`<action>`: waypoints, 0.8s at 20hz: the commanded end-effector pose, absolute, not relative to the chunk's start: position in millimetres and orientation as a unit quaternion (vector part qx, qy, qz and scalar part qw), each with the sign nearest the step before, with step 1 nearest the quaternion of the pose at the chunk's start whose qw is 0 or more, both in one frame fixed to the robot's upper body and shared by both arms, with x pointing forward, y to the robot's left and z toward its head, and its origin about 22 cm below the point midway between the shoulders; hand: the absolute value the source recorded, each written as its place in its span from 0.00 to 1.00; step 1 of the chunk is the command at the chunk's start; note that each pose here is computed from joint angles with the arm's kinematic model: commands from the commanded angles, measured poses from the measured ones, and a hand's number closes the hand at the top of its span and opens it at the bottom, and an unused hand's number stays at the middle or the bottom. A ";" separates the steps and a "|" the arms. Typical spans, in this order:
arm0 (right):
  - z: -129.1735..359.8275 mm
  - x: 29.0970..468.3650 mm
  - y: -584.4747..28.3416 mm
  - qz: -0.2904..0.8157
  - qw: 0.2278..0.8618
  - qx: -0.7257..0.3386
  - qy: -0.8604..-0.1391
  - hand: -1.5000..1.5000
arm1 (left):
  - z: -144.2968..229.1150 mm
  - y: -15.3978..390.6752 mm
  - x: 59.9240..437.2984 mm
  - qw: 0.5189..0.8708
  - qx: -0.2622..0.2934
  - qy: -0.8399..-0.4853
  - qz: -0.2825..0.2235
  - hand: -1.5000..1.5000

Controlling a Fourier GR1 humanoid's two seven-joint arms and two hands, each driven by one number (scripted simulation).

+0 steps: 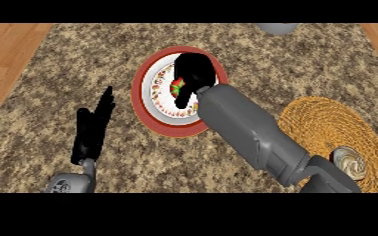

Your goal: Pick the tomato from the placemat and place it in the plate

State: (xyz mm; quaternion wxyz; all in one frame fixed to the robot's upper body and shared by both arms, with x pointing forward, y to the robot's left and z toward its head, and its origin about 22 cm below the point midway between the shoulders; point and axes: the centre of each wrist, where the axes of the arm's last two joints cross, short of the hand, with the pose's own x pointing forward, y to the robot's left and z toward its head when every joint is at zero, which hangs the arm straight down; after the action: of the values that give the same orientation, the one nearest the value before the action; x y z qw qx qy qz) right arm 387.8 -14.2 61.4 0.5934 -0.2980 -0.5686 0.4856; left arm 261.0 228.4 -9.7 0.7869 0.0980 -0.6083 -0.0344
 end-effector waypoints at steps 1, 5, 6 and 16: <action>49.3 399.1 -31.7 0.513 0.615 -0.264 -0.539 0.00 | -14.3 235.0 258.1 0.787 0.098 -0.608 -0.035 0.50; 48.4 395.1 -30.9 0.506 0.577 -0.195 -0.611 0.00 | -21.1 230.7 258.6 0.789 0.107 -0.605 -0.029 0.50; 39.3 389.5 -33.0 0.486 0.580 -0.191 -0.625 0.00 | -0.8 247.2 259.7 0.791 0.109 -0.601 -0.037 0.50; 51.2 394.6 -61.7 0.226 0.623 0.001 -0.749 0.00 | -22.7 245.3 249.3 0.791 0.109 -0.602 -0.016 0.50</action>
State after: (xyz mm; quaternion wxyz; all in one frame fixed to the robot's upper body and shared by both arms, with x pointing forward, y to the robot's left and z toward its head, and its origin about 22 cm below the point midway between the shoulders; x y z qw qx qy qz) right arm 396.2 -44.9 61.7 0.6141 -0.0508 -0.7299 0.2958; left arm 257.6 241.5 -13.3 0.7903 0.1079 -0.6027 -0.0227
